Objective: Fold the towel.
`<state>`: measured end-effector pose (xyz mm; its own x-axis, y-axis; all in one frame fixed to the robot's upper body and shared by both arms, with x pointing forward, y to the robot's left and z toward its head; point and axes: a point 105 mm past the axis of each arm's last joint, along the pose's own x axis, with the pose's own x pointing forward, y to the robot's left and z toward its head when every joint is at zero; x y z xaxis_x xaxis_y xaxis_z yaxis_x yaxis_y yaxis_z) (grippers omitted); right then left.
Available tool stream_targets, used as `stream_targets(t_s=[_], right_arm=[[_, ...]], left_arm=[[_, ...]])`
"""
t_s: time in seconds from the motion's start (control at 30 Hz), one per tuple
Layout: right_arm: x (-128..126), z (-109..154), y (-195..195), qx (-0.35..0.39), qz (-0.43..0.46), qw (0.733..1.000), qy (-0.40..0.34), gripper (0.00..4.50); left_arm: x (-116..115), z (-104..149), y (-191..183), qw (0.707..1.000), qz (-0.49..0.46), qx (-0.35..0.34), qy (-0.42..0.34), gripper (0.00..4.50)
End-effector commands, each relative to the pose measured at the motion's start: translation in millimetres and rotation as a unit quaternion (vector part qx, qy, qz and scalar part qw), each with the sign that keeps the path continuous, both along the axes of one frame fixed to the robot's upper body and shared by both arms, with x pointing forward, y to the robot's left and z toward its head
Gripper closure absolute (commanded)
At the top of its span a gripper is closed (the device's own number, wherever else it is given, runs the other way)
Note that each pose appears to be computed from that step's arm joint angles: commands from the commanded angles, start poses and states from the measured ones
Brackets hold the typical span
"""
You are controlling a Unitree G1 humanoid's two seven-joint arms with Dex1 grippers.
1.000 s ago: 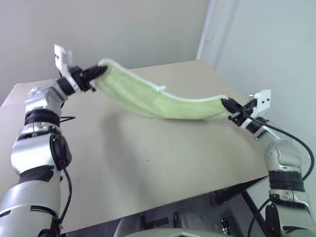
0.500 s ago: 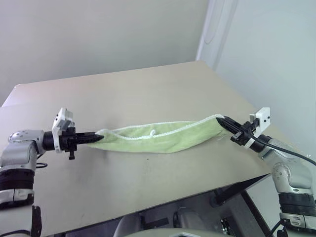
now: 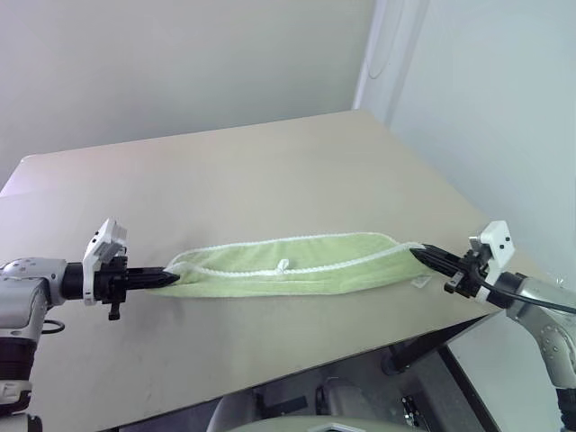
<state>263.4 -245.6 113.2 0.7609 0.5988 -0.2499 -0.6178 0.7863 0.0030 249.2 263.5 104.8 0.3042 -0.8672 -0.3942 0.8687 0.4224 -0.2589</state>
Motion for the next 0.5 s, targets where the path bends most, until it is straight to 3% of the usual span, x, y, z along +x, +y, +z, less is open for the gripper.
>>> stream_targets(t_s=[0.03,0.2,0.4,0.5], right_arm=[[-7.8,12.1,-0.4,-0.021,0.016,1.0,-0.01,4.5],[-2.6,10.5,-6.4,-0.029,-0.005,0.999,-0.013,4.5],[28.0,13.8,-10.4,-0.017,-0.07,0.997,-0.013,4.5],[35.2,14.3,-10.0,-0.006,-0.081,0.997,-0.01,4.5]], left_arm=[[-1.9,13.1,0.9,1.0,-0.013,0.01,-0.016,4.48],[3.6,15.6,3.3,1.0,0.011,-0.007,-0.021,4.48],[41.5,60.1,7.8,0.994,0.07,-0.068,-0.05,4.48],[59.8,72.7,17.1,0.992,0.099,-0.061,-0.057,4.48]])
